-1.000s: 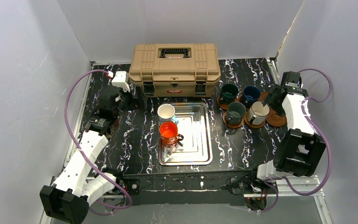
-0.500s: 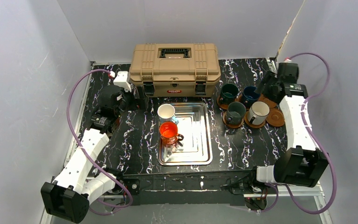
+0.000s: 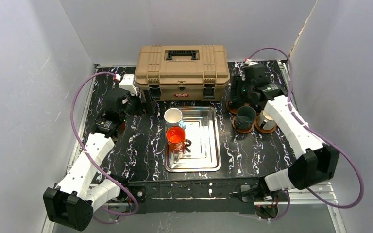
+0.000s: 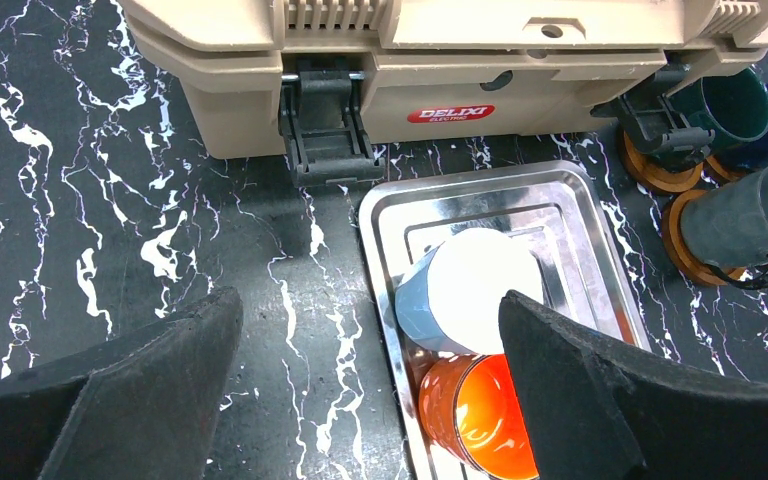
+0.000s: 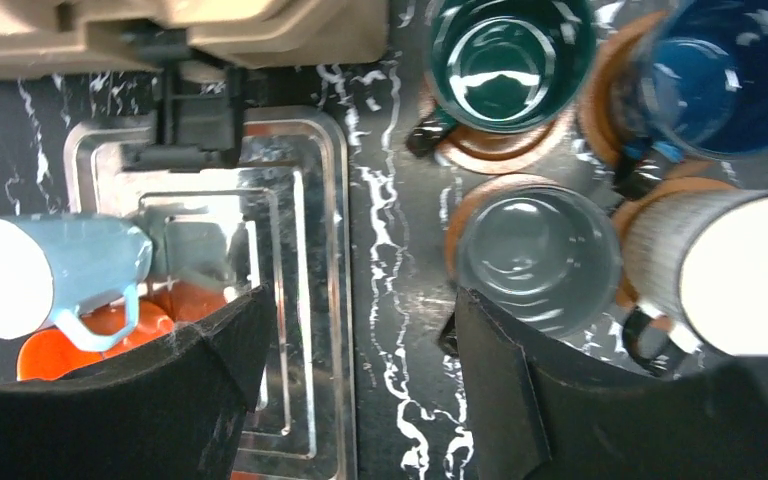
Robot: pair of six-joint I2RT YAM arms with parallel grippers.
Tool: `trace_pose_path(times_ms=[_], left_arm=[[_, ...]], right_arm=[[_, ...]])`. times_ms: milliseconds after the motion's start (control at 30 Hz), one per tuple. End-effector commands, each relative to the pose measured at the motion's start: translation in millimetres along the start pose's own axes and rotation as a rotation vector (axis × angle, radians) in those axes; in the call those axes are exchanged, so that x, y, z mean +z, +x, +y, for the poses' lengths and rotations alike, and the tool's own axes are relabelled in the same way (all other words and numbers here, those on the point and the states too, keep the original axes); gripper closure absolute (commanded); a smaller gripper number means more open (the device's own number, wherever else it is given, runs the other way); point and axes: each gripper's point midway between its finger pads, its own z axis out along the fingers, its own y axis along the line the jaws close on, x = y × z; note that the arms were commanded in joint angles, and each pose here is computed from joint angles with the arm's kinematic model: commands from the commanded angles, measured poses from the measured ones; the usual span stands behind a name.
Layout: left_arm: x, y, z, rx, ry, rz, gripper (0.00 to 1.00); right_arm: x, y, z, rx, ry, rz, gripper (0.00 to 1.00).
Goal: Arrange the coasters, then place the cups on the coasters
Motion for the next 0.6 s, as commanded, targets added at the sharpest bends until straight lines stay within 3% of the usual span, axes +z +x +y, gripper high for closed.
trace_pose_path(times_ms=[0,367,567], left_arm=[[-6,-9,-4,0.005,0.012,-0.026,0.02],[-5,-8,-2,0.010,0.002,-0.021,0.02],[-5,-8,-3,0.011,0.004,-0.022,0.02]], right_arm=[[6,-7,47,-0.058,-0.065,-0.015,0.26],[34,29,183,-0.245,-0.279,0.059,0.27],[54,50,221,-0.304,-0.311,0.108,0.28]])
